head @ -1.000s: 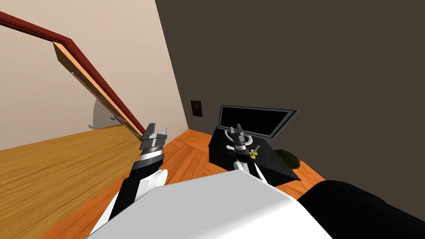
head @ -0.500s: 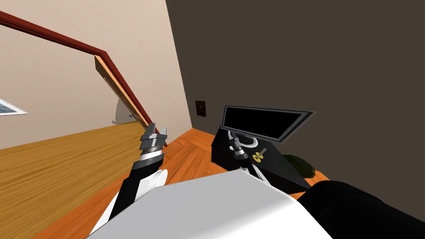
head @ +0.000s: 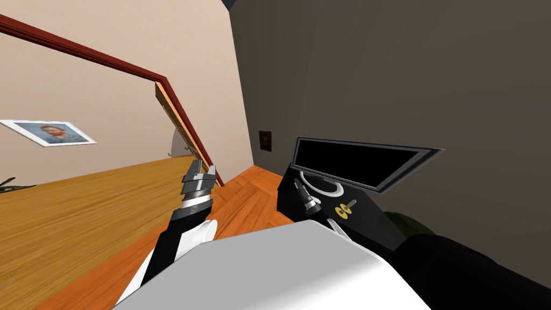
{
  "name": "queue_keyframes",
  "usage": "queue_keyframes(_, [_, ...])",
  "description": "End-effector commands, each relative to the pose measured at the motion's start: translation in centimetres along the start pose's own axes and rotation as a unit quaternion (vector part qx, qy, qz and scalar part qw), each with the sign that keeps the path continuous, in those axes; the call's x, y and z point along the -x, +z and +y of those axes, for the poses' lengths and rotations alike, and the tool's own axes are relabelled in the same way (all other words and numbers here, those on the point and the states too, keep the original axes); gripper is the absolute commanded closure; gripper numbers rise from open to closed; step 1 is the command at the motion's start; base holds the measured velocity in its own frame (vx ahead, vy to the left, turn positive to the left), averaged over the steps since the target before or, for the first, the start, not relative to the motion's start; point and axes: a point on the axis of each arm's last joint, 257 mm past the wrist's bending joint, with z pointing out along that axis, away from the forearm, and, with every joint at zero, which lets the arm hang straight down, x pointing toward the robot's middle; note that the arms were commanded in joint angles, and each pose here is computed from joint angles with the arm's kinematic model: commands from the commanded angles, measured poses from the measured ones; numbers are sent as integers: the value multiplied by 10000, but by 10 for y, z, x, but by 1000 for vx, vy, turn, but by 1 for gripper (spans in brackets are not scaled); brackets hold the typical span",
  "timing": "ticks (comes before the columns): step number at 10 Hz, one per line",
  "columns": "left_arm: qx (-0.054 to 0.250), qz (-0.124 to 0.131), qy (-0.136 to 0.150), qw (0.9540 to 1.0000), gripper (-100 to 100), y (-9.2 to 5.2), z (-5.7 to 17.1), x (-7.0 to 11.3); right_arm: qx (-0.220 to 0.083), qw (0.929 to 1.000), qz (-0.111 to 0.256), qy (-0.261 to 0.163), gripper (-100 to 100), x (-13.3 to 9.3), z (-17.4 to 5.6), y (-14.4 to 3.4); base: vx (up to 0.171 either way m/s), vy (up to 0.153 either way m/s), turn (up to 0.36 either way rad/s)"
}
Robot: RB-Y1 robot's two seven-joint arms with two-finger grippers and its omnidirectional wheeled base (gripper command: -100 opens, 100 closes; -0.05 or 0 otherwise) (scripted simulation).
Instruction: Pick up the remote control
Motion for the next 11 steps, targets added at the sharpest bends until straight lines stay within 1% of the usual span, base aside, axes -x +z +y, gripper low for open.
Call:
queue_keyframes(1, [0, 0, 0, 10000, 0, 0, 0, 0, -95, 9999, 55, -37, -100, -3, -12, -5, 8, 0, -31])
queue_keyframes(2, [0, 0, 0, 10000, 0, 0, 0, 0, -321, 9987, 309, -233, -100, -13, -32, -17, 11, 8, 184])
queue_keyframes(3, [0, 0, -1, 10000, 0, 0, 0, 0, -395, 9984, 319, -231, -100, -14, -39, -20, 13, 0, 117])
queue_keyframes(4, [0, 0, 0, 10000, 0, 0, 0, 0, -624, 9954, 584, -433, -100, -23, -60, -34, 22, 2, 210])
queue_keyframes(5, [0, 0, -1, 10000, 0, 0, 0, 0, -701, 9948, 595, -432, -100, -24, -66, -38, 21, -4, 94])
queue_keyframes(6, [0, 0, 0, 10000, 0, 0, 0, 0, -847, 9907, 856, -638, -100, -32, -80, -50, 23, 4, 217])
queue_keyframes(7, [0, 0, -1, 10000, 0, 0, 0, 0, -1011, 9889, 881, -638, -100, -33, -93, -58, 23, -2, 112])
queue_keyframes(8, [0, 0, 0, 10000, 0, 0, 0, 0, -1201, 9824, 1156, -844, -100, -41, -111, -75, 28, -1, 221])
queue_keyframes(9, [0, 0, 0, 10000, 0, 0, 0, 0, -1299, 9809, 1172, -845, -100, -41, -119, -80, 22, -9, 111])
queue_keyframes(10, [0, 0, 0, 10000, 0, 0, 0, 0, -1446, 9732, 1446, -1049, -100, -48, -132, -96, 29, -4, 192])
queue_keyframes(11, [0, 0, 0, 10000, 0, 0, 0, 0, -1547, 9714, 1463, -1050, -100, -48, -140, -102, 24, -7, 119])
